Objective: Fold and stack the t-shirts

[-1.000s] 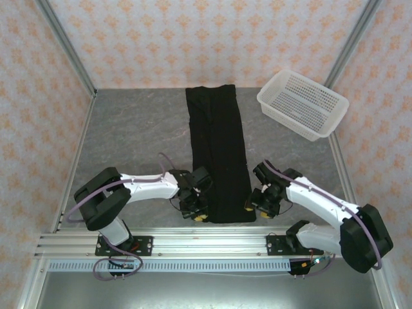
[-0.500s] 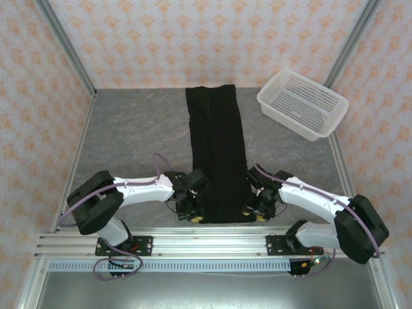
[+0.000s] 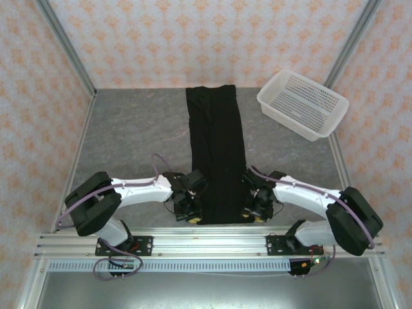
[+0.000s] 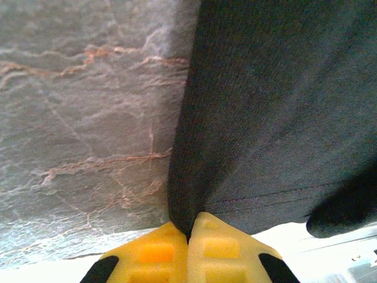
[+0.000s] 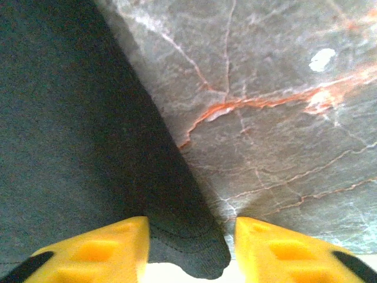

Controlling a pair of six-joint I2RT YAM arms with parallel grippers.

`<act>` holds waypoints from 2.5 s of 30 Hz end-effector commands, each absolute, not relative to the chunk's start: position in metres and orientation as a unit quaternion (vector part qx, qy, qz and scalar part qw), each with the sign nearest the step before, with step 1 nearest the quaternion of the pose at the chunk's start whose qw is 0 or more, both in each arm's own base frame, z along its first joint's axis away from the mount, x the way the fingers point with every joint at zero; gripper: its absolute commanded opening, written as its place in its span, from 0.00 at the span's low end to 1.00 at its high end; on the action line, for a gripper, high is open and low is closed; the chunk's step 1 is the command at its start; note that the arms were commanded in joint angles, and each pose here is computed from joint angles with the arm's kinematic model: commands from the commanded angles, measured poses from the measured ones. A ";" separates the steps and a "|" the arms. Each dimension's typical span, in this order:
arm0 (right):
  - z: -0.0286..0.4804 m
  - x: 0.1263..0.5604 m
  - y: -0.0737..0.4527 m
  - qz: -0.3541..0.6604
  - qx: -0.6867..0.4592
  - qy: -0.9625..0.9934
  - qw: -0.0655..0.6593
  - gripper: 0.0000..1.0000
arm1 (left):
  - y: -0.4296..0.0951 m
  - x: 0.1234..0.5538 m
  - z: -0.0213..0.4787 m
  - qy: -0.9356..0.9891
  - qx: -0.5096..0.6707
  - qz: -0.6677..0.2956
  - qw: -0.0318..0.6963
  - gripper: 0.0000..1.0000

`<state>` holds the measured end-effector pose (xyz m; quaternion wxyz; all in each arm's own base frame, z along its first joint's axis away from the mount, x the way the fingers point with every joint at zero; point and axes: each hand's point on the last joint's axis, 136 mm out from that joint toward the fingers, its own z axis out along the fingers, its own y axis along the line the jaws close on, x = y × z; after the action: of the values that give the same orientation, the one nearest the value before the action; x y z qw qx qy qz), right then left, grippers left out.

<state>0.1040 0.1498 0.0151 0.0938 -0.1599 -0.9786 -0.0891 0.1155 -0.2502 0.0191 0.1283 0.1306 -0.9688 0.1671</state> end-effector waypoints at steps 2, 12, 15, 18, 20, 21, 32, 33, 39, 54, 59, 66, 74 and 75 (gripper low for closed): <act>0.009 0.107 0.157 -0.094 -0.169 -0.977 0.088 0.23 | -0.235 0.106 0.018 -0.972 0.133 0.146 0.129 0.00; 0.044 0.108 0.156 -0.108 -0.180 -0.975 0.069 0.00 | -0.238 0.115 0.051 -0.973 0.115 0.186 0.070 0.00; 0.059 0.113 0.154 -0.113 -0.189 -0.974 0.049 0.00 | -0.244 0.127 0.069 -0.970 0.117 0.208 0.038 0.00; 0.077 0.123 0.150 -0.103 -0.198 -0.975 0.022 0.00 | -0.252 0.143 0.089 -0.966 0.119 0.230 0.002 0.00; 0.091 0.132 0.148 -0.099 -0.205 -0.974 0.000 0.00 | -0.253 0.153 0.102 -0.964 0.122 0.237 -0.020 0.00; 0.098 0.138 0.146 -0.098 -0.209 -0.973 -0.013 0.00 | -0.253 0.158 0.108 -0.963 0.124 0.239 -0.030 0.00; 0.138 0.215 0.157 -0.115 -0.232 -0.963 -0.075 0.00 | -0.237 0.233 0.144 -0.949 0.174 0.245 -0.094 0.00; 0.140 0.224 0.157 -0.115 -0.234 -0.962 -0.082 0.00 | -0.237 0.241 0.145 -0.948 0.178 0.246 -0.097 0.00; 0.156 0.278 0.166 -0.121 -0.230 -0.959 -0.112 0.00 | -0.228 0.288 0.150 -0.941 0.203 0.246 -0.111 0.00; 0.138 0.402 0.177 -0.126 -0.230 -0.957 -0.121 0.00 | -0.205 0.391 0.131 -0.941 0.232 0.214 -0.118 0.00; 0.122 0.429 0.179 -0.128 -0.230 -0.958 -0.115 0.00 | -0.201 0.415 0.116 -0.938 0.241 0.218 -0.117 0.00; 0.082 0.460 0.173 -0.130 -0.250 -0.955 -0.094 0.29 | -0.203 0.457 0.093 -0.939 0.238 0.220 -0.117 0.17; 0.117 0.464 0.148 -0.109 -0.237 -0.954 -0.150 0.61 | -0.173 0.455 0.125 -0.931 0.256 0.190 -0.180 0.57; 0.123 0.457 0.145 -0.108 -0.234 -0.954 -0.154 0.61 | -0.170 0.443 0.130 -0.928 0.260 0.194 -0.182 0.57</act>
<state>0.4608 0.1528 0.0752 -0.1003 -0.2524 -0.9563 -0.1082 0.4541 -0.1840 0.0875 -0.1319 0.2538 -0.9385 0.1933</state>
